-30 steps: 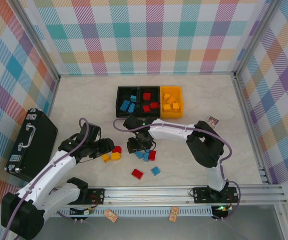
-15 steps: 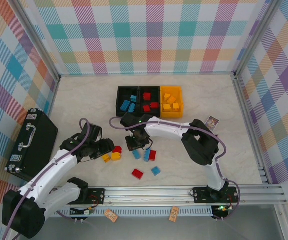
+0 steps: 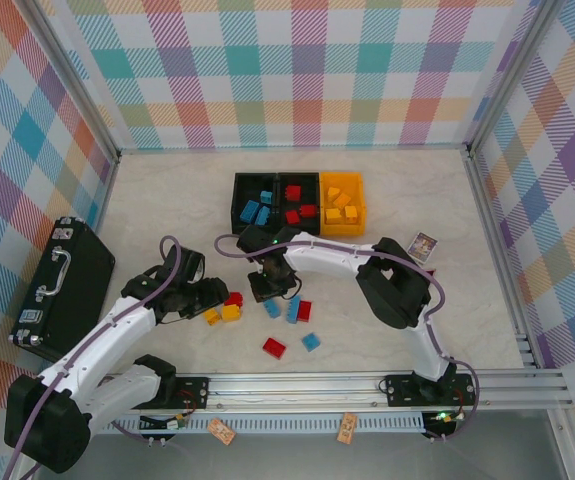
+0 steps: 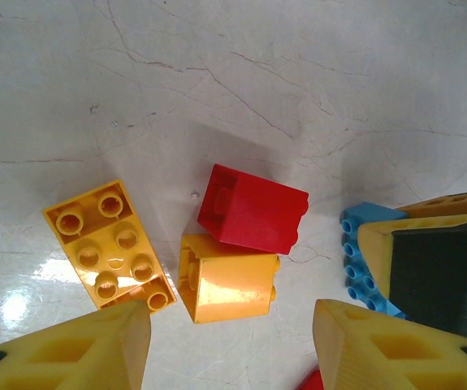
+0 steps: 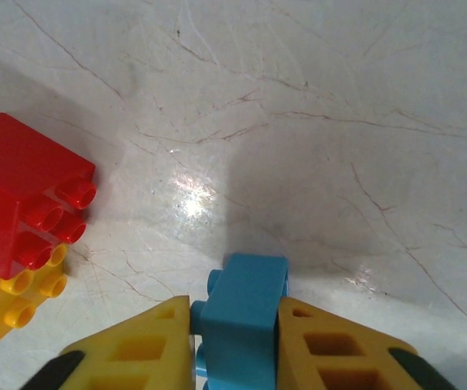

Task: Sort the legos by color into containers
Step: Pick up the lego from the bottom-center of the table, then place the lego in the container.

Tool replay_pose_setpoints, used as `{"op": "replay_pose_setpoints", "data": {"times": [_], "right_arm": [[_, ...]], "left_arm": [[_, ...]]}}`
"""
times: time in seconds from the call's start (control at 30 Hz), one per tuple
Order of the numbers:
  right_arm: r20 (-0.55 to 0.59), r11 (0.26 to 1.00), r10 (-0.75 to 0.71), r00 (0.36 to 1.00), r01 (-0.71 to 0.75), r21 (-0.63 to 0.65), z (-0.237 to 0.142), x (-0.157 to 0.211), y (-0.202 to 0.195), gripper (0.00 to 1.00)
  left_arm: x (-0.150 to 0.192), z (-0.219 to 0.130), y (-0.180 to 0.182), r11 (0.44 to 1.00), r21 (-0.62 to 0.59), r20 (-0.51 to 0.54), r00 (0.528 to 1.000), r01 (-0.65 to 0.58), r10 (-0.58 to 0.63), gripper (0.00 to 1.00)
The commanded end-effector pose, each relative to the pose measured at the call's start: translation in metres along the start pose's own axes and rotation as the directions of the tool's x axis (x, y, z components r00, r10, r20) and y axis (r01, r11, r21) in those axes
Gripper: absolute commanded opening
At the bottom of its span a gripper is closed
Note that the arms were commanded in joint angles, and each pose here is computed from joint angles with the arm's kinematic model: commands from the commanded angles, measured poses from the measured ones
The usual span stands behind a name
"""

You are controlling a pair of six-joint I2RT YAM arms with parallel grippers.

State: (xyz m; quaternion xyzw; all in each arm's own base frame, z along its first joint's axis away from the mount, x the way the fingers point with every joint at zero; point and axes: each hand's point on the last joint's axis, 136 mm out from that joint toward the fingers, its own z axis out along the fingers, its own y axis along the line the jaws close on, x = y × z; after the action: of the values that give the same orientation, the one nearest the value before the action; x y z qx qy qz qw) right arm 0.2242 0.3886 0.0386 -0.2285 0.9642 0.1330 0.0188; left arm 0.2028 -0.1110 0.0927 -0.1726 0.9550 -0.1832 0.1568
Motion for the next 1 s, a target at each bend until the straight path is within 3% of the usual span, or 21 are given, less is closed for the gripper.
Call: {"op": "replay_pose_setpoints", "data": {"times": [0.0,0.3,0.67,0.97], "right_arm": [[-0.024,1.0,-0.019,1.0,0.02,0.01,0.003,0.003,0.001,0.19],[0.088,1.0,-0.019,0.996,0.02,-0.007,-0.037,-0.032,-0.001,0.16],[0.265,0.996,0.076,0.961,-0.06,-0.067,-0.099,-0.126,-0.034,0.16],[0.335,0.97,0.221,0.916,-0.171,-0.172,-0.111,-0.203,-0.061,0.17]], "left_arm": [[-0.002,0.0,-0.002,1.0,0.004,0.011,1.0,-0.002,0.002,0.55],[-0.005,0.0,-0.006,1.0,0.015,0.016,1.0,-0.002,0.002,0.55],[-0.015,0.002,-0.019,0.999,0.044,0.028,1.0,-0.002,0.0,0.55],[-0.018,0.0,-0.023,0.998,0.056,0.038,0.999,0.021,-0.024,0.55]]}}
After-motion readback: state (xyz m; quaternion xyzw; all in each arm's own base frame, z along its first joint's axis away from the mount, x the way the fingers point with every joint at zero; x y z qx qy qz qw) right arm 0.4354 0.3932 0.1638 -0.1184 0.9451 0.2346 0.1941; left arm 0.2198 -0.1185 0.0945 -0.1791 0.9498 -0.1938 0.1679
